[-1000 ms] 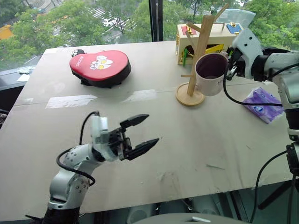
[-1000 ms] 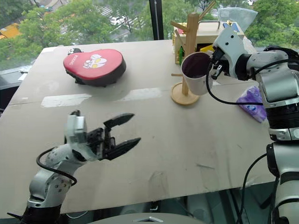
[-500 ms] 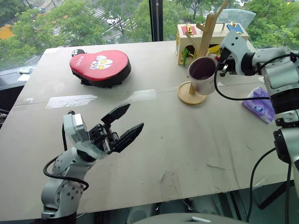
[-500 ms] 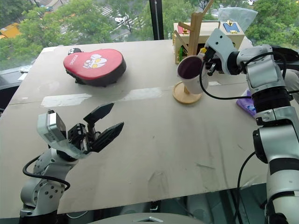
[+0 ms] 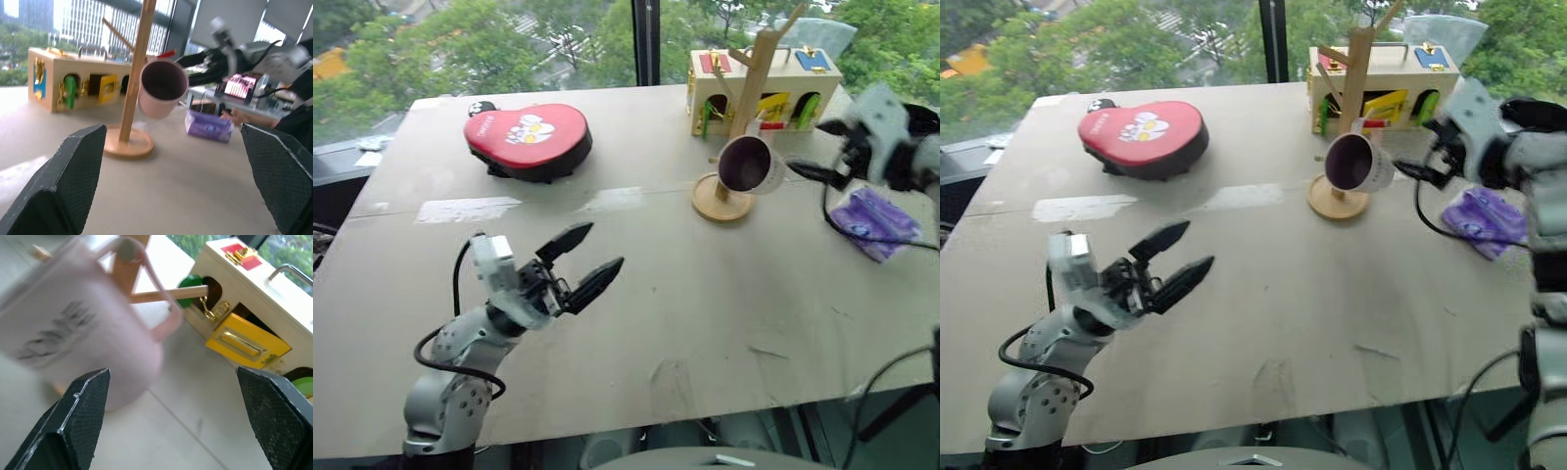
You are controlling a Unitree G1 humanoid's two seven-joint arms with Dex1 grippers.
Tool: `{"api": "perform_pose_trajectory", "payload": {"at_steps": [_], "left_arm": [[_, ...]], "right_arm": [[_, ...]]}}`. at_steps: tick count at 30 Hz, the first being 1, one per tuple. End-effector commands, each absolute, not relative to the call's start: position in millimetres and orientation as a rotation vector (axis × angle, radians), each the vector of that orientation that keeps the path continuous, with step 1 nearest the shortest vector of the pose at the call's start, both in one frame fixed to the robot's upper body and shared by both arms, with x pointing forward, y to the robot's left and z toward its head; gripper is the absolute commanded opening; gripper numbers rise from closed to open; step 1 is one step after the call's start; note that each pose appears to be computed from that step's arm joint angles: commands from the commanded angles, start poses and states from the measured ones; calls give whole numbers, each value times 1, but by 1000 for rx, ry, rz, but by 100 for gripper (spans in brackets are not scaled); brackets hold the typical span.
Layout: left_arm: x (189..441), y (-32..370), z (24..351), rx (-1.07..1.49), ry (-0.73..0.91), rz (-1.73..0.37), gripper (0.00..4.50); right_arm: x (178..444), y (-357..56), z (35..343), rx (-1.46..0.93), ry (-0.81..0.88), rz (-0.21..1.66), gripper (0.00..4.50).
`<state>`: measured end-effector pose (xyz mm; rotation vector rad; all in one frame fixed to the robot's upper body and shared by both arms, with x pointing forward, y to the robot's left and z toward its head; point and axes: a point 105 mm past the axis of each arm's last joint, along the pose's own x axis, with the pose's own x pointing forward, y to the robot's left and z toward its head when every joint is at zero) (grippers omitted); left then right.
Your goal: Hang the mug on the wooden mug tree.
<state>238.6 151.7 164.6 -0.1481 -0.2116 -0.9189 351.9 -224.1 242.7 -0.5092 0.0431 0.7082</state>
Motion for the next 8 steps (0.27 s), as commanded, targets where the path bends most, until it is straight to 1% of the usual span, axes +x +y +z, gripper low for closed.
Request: {"api": "perform_pose_trajectory", "payload": {"at_steps": [1, 2, 5, 8], "left_arm": [[241, 162, 156, -89, -142, -899, 450], [241, 167, 151, -76, -103, -901, 450], [238, 186, 142, -51, -19, -892, 450], [236, 199, 135, -24, 53, -891, 450]], "right_arm": [[303, -239, 244, -477, -9, 652, 414], [286, -246, 226, -441, 25, 619, 414], [248, -253, 183, -355, 105, 560, 414], [226, -256, 154, -307, 168, 509, 414]]}}
